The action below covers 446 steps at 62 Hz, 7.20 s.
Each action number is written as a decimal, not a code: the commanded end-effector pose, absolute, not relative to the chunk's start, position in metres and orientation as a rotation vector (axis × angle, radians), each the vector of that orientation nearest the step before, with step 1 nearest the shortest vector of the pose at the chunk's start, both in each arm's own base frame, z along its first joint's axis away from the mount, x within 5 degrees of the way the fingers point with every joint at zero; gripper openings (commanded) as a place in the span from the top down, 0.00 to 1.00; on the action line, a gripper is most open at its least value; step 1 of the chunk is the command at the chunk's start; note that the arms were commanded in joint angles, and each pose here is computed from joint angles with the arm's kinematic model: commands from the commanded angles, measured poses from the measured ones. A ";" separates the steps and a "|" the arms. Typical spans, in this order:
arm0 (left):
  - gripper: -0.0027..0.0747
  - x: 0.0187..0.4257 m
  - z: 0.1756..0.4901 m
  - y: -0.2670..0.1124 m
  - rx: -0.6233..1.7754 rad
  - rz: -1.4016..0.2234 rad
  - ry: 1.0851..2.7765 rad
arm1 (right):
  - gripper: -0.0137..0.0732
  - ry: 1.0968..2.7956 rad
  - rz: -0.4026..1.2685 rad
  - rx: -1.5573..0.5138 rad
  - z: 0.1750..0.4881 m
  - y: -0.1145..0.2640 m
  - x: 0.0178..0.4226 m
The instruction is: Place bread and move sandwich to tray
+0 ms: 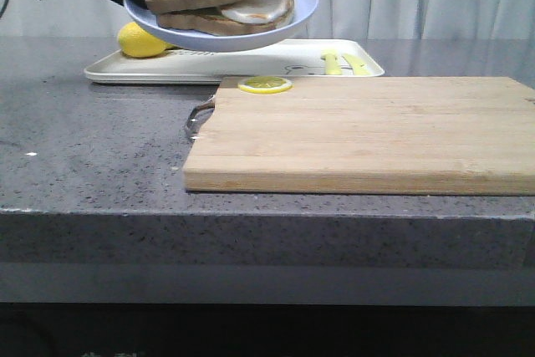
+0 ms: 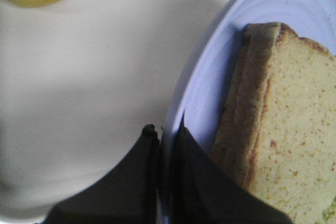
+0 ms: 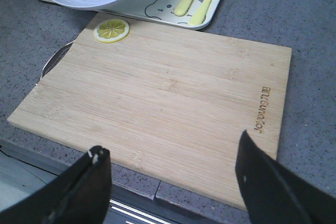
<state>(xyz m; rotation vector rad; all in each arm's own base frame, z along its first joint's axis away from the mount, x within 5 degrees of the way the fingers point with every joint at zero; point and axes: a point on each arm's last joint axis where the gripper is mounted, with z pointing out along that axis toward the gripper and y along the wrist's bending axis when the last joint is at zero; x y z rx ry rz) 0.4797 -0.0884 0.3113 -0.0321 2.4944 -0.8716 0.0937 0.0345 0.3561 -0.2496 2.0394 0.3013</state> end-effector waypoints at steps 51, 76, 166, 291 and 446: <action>0.58 0.494 0.316 -0.095 -0.222 -0.984 2.447 | 0.24 1.939 0.295 -0.242 0.370 0.034 0.095; 0.47 0.476 0.365 -0.089 -0.109 -0.948 2.403 | 0.24 1.939 0.295 -0.242 0.370 0.034 0.095; 0.47 0.153 0.391 -0.061 0.414 -0.240 2.000 | 0.24 1.938 0.295 -0.242 0.370 0.034 0.095; 0.99 0.059 0.241 -0.007 0.055 -0.133 1.437 | 0.92 1.954 0.284 -0.248 0.369 0.033 0.095; 0.99 0.054 0.214 -0.004 -0.010 -0.148 1.452 | 0.92 1.526 0.144 0.050 0.254 0.004 0.051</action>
